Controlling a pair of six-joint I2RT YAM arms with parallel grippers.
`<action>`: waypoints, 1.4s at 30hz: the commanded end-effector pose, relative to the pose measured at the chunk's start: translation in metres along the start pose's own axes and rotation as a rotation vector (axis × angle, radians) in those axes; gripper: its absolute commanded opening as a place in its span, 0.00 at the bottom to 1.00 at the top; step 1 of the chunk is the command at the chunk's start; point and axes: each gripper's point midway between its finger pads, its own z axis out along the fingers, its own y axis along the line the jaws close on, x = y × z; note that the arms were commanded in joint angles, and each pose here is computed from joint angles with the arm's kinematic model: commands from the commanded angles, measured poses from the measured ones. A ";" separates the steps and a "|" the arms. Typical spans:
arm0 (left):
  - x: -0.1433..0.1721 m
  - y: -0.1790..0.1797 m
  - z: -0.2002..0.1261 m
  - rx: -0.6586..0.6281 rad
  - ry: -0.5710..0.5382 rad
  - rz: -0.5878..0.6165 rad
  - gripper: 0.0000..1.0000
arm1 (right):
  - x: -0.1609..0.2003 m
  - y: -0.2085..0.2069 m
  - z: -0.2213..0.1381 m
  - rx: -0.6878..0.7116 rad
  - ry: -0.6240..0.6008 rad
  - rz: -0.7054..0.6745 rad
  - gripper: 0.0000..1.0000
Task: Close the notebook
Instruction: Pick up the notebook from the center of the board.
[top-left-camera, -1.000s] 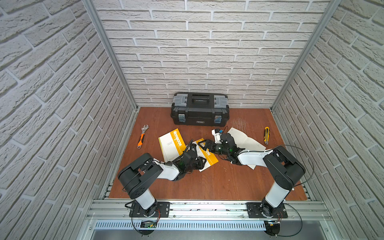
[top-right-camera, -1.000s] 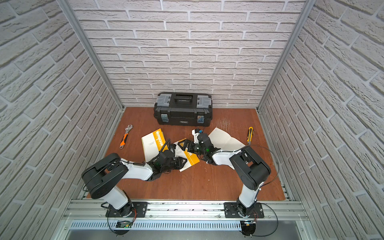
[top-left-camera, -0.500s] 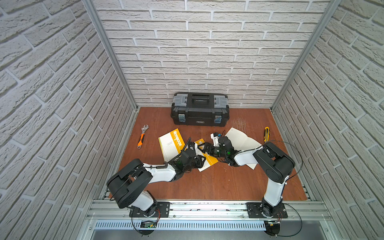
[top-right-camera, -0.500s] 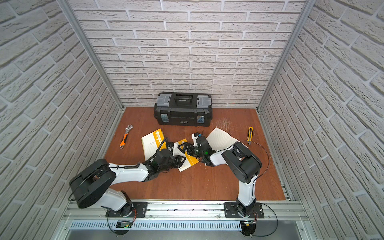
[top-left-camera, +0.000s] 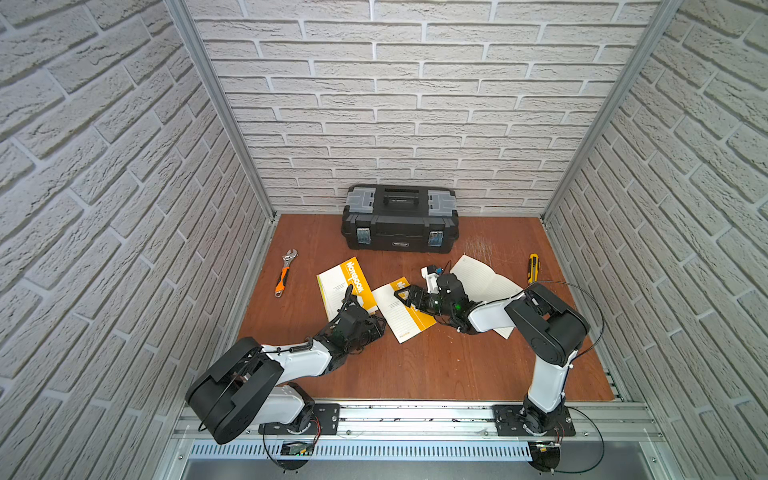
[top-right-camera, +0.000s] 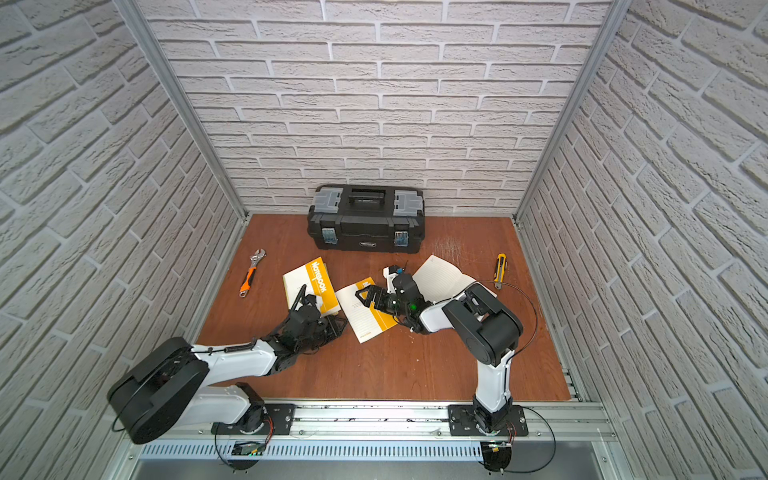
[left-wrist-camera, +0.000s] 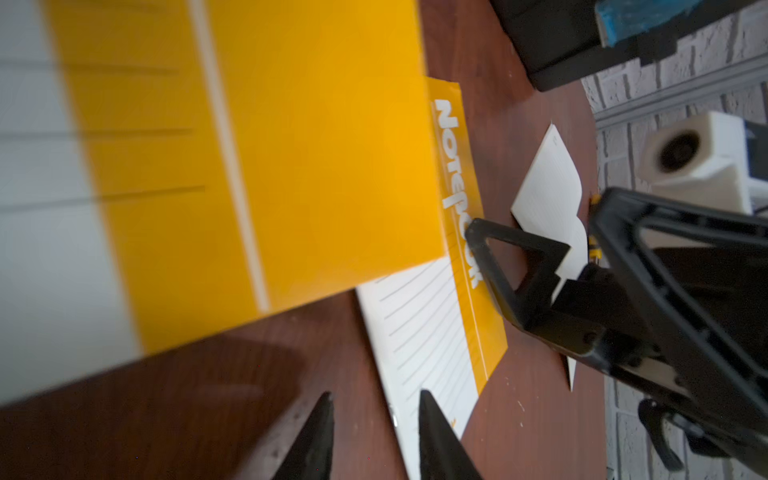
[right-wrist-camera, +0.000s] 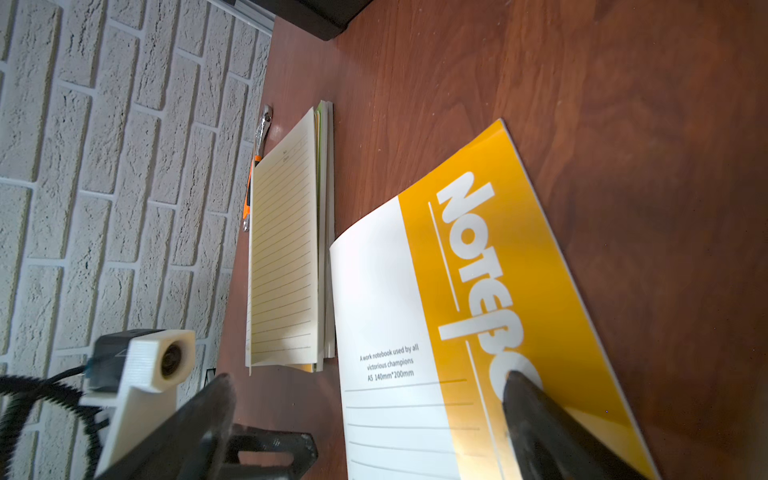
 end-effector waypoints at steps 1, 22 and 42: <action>-0.016 -0.036 -0.002 0.175 -0.043 -0.140 0.33 | 0.010 -0.009 -0.001 0.021 0.019 0.012 1.00; -0.024 -0.019 0.003 0.138 -0.084 -0.352 0.29 | 0.013 -0.011 0.001 0.012 0.019 0.018 1.00; -0.018 -0.008 0.021 0.100 -0.063 -0.342 0.28 | 0.012 -0.012 0.000 0.010 0.022 0.016 1.00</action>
